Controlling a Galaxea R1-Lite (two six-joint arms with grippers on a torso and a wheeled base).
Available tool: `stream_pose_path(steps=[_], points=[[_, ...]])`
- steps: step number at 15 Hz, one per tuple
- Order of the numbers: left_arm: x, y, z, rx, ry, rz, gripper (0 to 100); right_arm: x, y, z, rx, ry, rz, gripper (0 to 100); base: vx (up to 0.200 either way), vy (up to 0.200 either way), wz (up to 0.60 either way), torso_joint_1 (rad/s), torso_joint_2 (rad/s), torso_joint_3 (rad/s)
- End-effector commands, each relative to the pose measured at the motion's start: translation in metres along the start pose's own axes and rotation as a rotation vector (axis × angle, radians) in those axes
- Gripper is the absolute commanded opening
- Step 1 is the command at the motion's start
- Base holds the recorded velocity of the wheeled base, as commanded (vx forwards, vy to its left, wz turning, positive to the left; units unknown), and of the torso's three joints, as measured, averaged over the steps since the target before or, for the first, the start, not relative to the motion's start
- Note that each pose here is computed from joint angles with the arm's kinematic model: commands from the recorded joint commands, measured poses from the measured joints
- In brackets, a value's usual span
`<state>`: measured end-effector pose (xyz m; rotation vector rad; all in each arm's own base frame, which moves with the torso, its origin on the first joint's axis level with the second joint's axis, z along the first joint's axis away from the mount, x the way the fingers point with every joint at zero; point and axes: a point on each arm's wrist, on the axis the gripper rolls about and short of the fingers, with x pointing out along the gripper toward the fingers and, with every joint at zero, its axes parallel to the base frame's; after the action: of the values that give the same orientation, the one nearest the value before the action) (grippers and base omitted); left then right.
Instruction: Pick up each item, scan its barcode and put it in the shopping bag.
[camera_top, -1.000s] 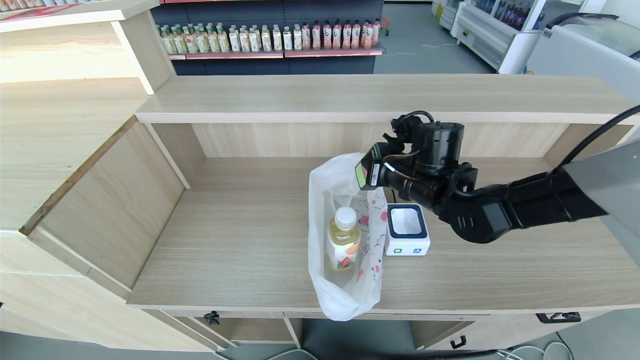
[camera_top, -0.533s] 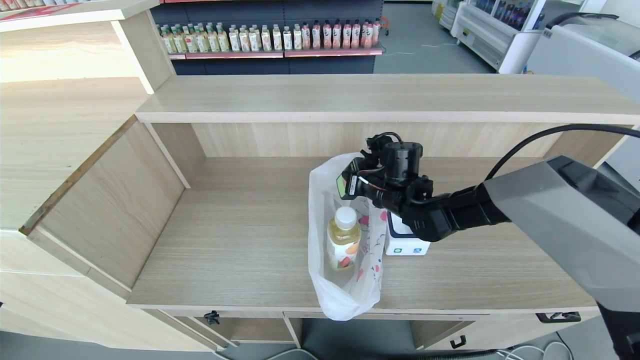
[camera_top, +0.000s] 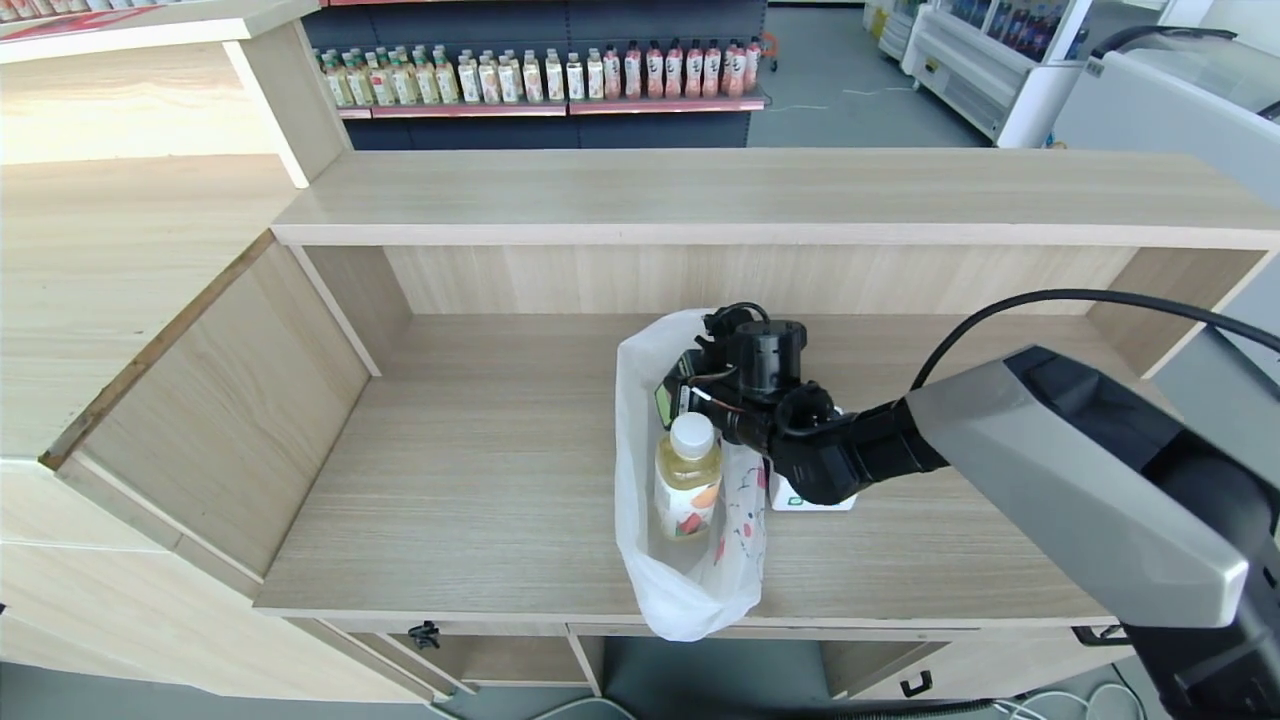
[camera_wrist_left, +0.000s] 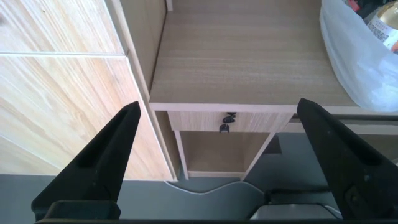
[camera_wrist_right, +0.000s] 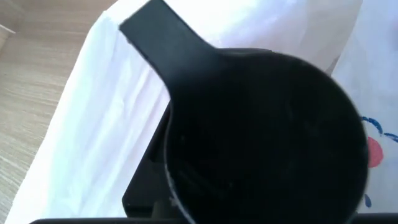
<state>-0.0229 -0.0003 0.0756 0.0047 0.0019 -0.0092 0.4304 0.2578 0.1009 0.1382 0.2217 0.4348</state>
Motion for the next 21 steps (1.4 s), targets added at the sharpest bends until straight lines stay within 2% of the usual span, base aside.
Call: stream_pose_path(steps=[1, 10, 11, 13, 15, 18, 21], points=[[0.000, 0.000, 0.000, 0.000, 0.000, 0.000, 100, 0.004, 0.000, -0.010, -0.020, 0.019, -0.002, 0, 0.000, 0.000, 0.00, 0.000, 0.00, 0.000], [0.000, 0.000, 0.000, 0.000, 0.000, 0.000, 100, 0.013, -0.003, -0.036, -0.122, 0.074, -0.006, 0, 0.000, 0.000, 0.00, 0.000, 0.00, 0.000], [0.000, 0.000, 0.000, 0.000, 0.000, 0.000, 100, 0.013, -0.003, -0.036, -0.122, 0.074, -0.006, 100, 0.000, 0.000, 0.00, 0.000, 0.00, 0.000], [0.000, 0.000, 0.000, 0.000, 0.000, 0.000, 100, 0.012, -0.002, -0.032, -0.111, 0.059, -0.001, 100, 0.000, 0.000, 0.00, 0.000, 0.00, 0.000], [0.000, 0.000, 0.000, 0.000, 0.000, 0.000, 100, 0.013, 0.004, -0.014, -0.063, -0.011, 0.015, 100, 0.000, 0.000, 0.00, 0.000, 0.00, 0.000], [0.000, 0.000, 0.000, 0.000, 0.000, 0.000, 100, 0.005, 0.013, 0.032, -0.028, -0.127, 0.050, 100, 0.000, 0.000, 0.00, 0.000, 0.00, 0.000], [0.000, 0.000, 0.000, -0.002, 0.000, 0.000, 100, -0.021, 0.019, 0.078, 0.051, -0.179, 0.074, 100, 0.000, 0.000, 0.00, 0.000, 0.00, 0.000]])
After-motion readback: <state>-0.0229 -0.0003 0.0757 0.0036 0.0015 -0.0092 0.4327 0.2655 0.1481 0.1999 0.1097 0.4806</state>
